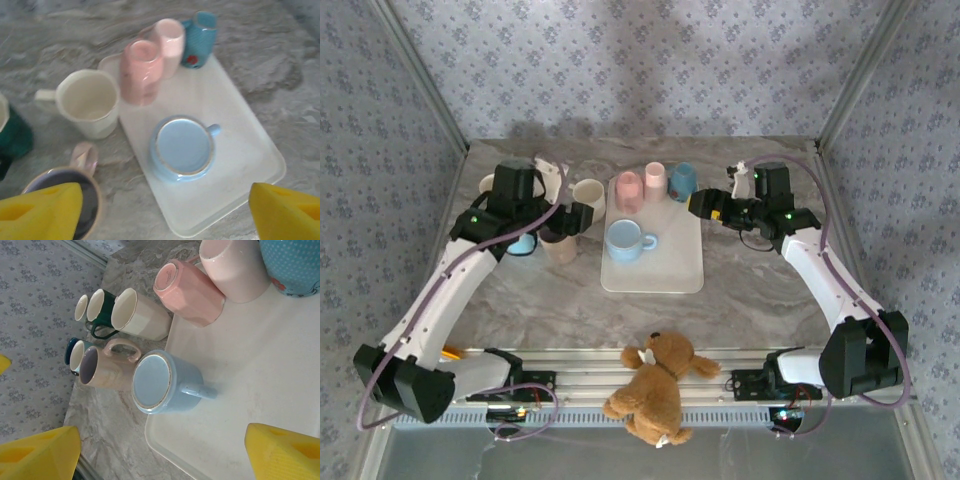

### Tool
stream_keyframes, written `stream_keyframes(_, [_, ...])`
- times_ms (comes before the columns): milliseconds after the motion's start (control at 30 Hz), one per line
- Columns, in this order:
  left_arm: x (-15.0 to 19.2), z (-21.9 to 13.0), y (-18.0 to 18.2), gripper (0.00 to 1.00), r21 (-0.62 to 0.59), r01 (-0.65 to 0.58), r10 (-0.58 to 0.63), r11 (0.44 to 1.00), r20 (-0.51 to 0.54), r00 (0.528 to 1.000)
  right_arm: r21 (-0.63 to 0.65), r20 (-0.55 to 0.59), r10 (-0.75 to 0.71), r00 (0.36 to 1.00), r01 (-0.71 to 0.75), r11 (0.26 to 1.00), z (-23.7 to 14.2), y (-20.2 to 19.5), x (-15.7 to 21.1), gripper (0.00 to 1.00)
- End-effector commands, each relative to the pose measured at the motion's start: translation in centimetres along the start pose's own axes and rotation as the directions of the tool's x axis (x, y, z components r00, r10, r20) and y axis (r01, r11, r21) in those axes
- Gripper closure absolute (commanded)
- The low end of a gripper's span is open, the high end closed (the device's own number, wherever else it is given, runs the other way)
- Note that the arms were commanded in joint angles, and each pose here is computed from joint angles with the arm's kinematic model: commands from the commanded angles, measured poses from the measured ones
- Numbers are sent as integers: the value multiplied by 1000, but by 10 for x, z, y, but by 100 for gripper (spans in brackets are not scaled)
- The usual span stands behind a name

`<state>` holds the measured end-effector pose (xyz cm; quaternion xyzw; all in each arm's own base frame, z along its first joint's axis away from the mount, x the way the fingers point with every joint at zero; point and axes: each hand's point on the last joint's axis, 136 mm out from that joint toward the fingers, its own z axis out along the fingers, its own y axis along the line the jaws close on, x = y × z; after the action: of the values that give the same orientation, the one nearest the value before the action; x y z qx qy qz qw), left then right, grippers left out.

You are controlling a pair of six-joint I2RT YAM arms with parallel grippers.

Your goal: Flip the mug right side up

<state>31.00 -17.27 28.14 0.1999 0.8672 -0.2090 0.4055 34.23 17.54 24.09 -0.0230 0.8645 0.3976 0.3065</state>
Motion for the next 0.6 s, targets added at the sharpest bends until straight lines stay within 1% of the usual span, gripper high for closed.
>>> stream_keyframes(0, [-24, -5, -28, 8, 152, -91, 68, 984, 149, 987, 17, 11, -83, 996, 83, 996, -5, 2, 2, 15])
stream_keyframes(67, [-22, -3, -34, 8, 190, -78, 50, 979, 148, 988, 27, 9, -169, 986, 169, 985, -5, 1, 6, 18])
stream_keyframes(133, [-18, 2, -34, 7, 207, -27, 1, 978, 123, 992, 51, 2, -276, 961, 276, 960, -4, -2, 13, 18])
stream_keyframes(167, [-16, 6, -33, 4, 214, 18, -41, 977, 103, 994, 62, -3, -336, 942, 335, 940, -3, -5, 16, 19])
stream_keyframes(267, [-5, 22, -34, 4, 249, 156, -166, 956, 22, 986, 74, -35, -518, 855, 519, 852, 7, -13, 30, 21])
stream_keyframes(333, [3, 33, -34, 5, 263, 248, -248, 932, -35, 968, 26, -81, -667, 741, 670, 742, 18, -12, 48, 21])
stream_keyframes(367, [7, 39, -34, 5, 261, 298, -290, 918, -66, 955, -8, -105, -735, 669, 739, 674, 25, -13, 59, 19])
stream_keyframes(400, [10, 45, -33, 6, 258, 340, -327, 904, -93, 941, -56, -122, -805, 581, 806, 590, 33, -12, 71, 19])
stream_keyframes(467, [15, 53, -36, 8, 271, 384, -361, 883, -132, 923, -127, -152, -886, 438, 880, 457, 47, -13, 89, 17])
stream_keyframes(500, [18, 56, -36, 9, 267, 393, -368, 880, -141, 919, -152, -166, -911, 377, 903, 401, 56, -16, 94, 18])
stream_keyframes(567, [24, 62, -32, 10, 225, 410, -384, 884, -153, 911, -194, -180, -936, 303, 922, 336, 70, -20, 99, 18])
